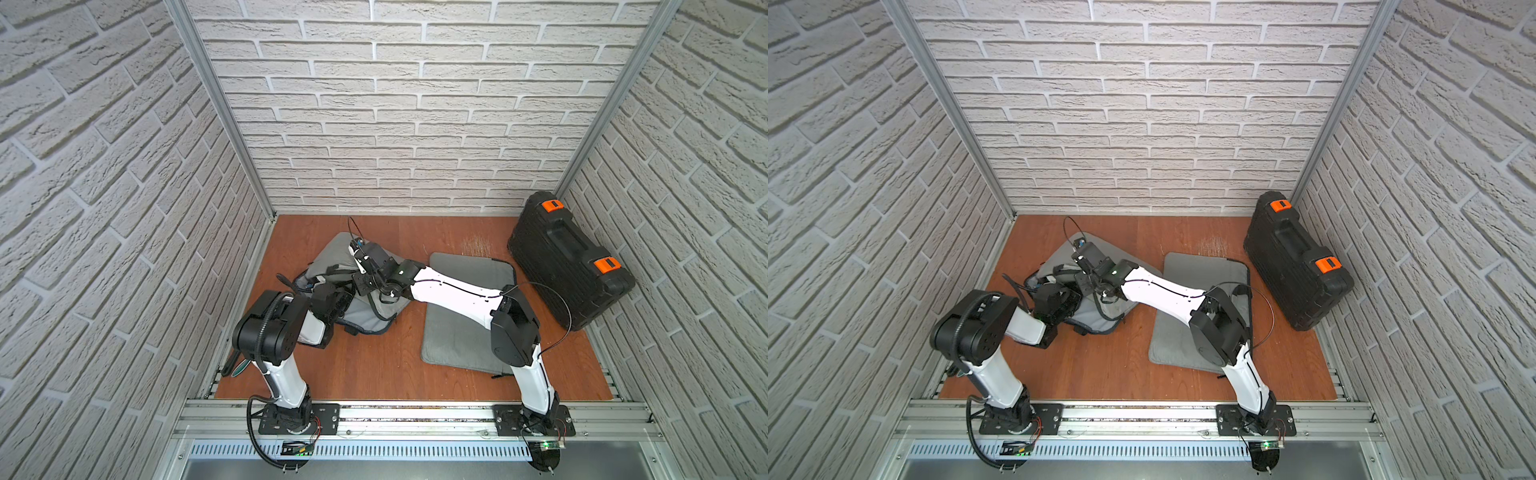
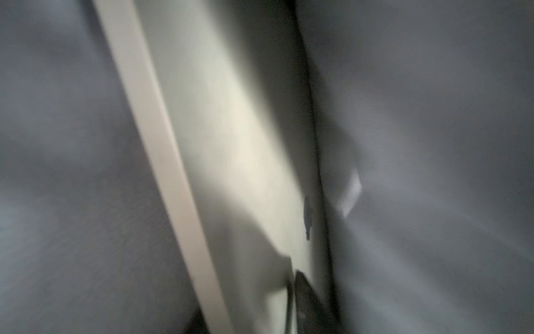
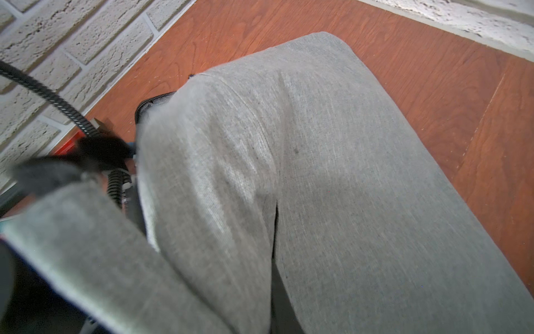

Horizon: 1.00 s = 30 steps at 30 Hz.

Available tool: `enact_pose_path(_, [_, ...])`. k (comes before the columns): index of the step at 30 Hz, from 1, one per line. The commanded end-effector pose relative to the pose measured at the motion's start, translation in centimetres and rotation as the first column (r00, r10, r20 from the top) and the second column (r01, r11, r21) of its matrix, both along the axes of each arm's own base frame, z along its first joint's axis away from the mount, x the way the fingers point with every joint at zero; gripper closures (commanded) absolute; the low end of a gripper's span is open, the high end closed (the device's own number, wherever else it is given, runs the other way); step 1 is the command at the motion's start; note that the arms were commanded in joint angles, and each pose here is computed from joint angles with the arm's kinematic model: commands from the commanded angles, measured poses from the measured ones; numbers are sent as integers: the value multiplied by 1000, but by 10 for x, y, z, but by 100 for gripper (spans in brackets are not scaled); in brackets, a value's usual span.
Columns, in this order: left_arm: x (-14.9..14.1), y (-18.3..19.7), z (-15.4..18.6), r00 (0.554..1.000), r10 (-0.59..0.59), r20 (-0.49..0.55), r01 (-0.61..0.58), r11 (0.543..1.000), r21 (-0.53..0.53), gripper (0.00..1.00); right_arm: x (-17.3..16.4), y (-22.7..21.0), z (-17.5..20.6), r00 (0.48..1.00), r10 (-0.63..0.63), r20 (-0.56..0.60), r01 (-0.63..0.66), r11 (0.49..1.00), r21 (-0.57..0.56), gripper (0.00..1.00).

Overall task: Open the zippered laptop bag and take out the laptop
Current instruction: Take out the laptop from the zippered laptop bag.

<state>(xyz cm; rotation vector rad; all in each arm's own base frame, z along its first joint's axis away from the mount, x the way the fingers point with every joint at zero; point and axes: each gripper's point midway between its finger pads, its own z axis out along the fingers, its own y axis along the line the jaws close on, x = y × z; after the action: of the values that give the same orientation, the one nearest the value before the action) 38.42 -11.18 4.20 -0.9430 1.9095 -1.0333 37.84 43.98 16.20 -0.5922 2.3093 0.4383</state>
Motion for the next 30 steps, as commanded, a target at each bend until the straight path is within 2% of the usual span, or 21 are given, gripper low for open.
enact_pose_path(1, [13,-8,26,993,-5,121,13,998,-65,72,-12,19,86,993,53,107,-75,975,211,94])
enact_pose_path(8, [22,-14,29,990,-24,142,35,996,-77,73,-15,21,77,992,74,99,-93,973,210,94])
enact_pose_path(12, [29,-17,29,989,-32,144,44,996,-81,69,-17,25,77,991,92,98,-112,968,223,94])
enact_pose_path(14, [32,-17,28,989,-31,145,44,996,-82,69,-20,22,94,988,96,120,-123,961,249,94])
enact_pose_path(17, [35,-16,28,989,-25,146,38,996,-86,74,-21,22,94,988,100,121,-128,960,248,94])
enact_pose_path(20, [35,-15,29,989,-23,149,36,995,-89,87,-21,21,90,988,99,122,-126,963,237,94])
enact_pose_path(22, [35,-13,32,988,-17,154,32,995,-96,93,-20,18,86,988,90,122,-116,968,221,94])
enact_pose_path(26, [31,-12,44,984,-17,179,38,993,-110,100,-16,12,75,989,75,130,-98,979,178,94])
enact_pose_path(30, [27,-13,65,976,-31,214,59,991,-123,100,-10,9,64,985,68,158,-89,988,129,94])
